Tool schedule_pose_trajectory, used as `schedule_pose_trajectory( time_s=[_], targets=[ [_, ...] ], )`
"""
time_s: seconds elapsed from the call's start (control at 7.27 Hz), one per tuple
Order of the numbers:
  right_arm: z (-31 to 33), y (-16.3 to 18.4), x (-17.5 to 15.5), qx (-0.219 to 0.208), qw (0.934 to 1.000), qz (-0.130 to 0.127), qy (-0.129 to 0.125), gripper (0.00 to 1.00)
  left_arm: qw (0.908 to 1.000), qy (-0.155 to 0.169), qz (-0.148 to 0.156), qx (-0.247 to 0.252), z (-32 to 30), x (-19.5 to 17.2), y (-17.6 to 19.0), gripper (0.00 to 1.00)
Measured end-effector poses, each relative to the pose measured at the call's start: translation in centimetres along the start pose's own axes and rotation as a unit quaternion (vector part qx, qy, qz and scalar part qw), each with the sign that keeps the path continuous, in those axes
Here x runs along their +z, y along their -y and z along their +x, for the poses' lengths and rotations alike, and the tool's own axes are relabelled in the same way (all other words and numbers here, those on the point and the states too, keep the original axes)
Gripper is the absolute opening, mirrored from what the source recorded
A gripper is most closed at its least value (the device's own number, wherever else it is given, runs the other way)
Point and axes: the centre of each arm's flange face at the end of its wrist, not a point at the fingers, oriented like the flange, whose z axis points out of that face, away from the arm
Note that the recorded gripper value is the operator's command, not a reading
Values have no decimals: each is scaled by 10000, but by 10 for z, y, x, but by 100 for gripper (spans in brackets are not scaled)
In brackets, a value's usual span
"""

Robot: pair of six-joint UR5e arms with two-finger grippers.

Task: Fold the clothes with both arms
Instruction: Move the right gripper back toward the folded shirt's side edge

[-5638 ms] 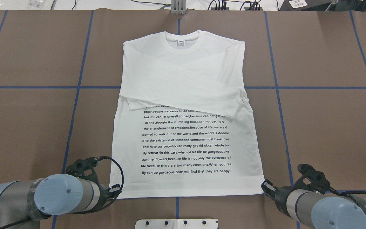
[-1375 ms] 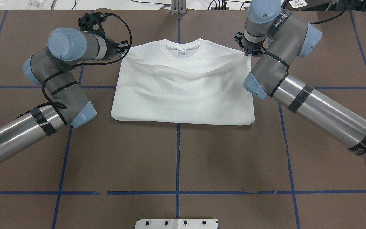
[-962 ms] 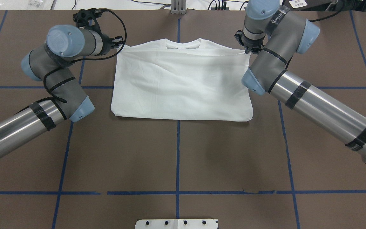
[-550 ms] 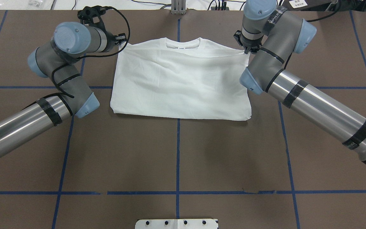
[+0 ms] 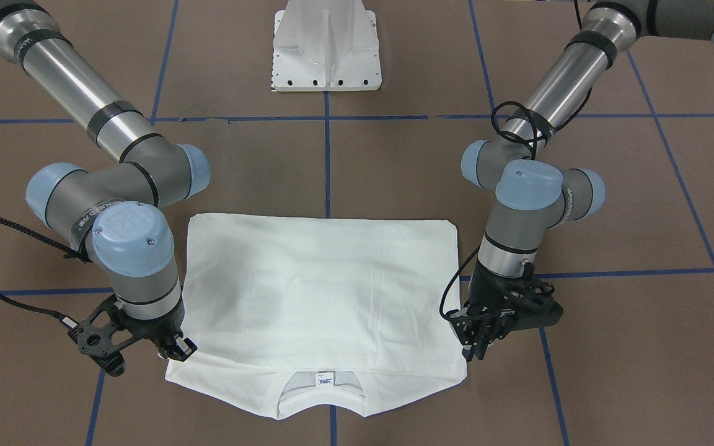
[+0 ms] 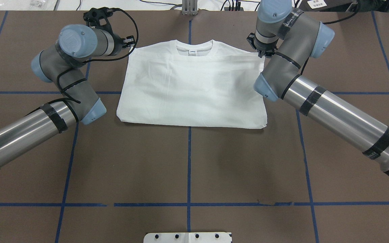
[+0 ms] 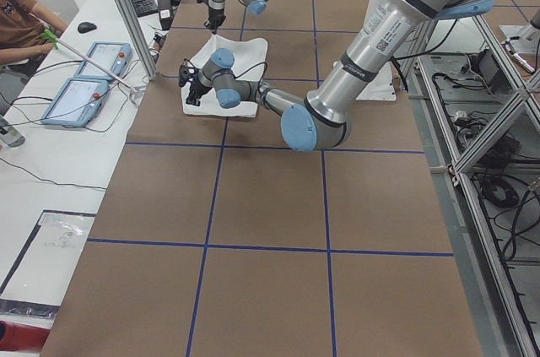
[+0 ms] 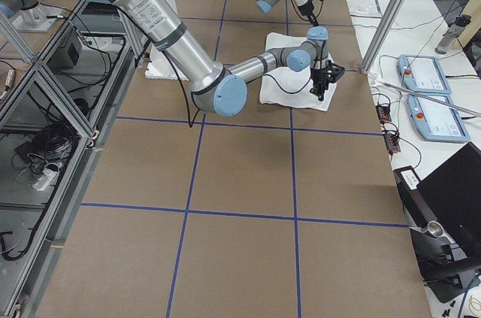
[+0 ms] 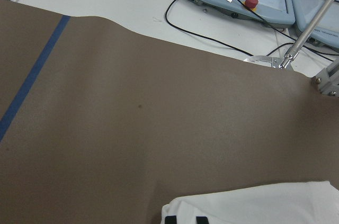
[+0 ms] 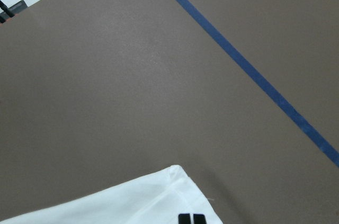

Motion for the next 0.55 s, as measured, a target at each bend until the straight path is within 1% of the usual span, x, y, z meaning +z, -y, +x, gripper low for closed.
schedule_pose_trajectory(
  time_s=[0.14, 0.41, 0.55],
  targets=[
    [-1, 1, -3, -1, 10000, 0, 56, 59, 10000, -10, 0, -6, 0, 0, 0, 43],
    [-5, 4, -13, 21, 9999, -29, 169, 71, 10000, -72, 0, -8, 0, -2, 1, 44],
    [-3, 2, -21, 58, 9996, -125, 258, 76, 10000, -91, -1, -7, 0, -3, 1, 44]
  ],
)
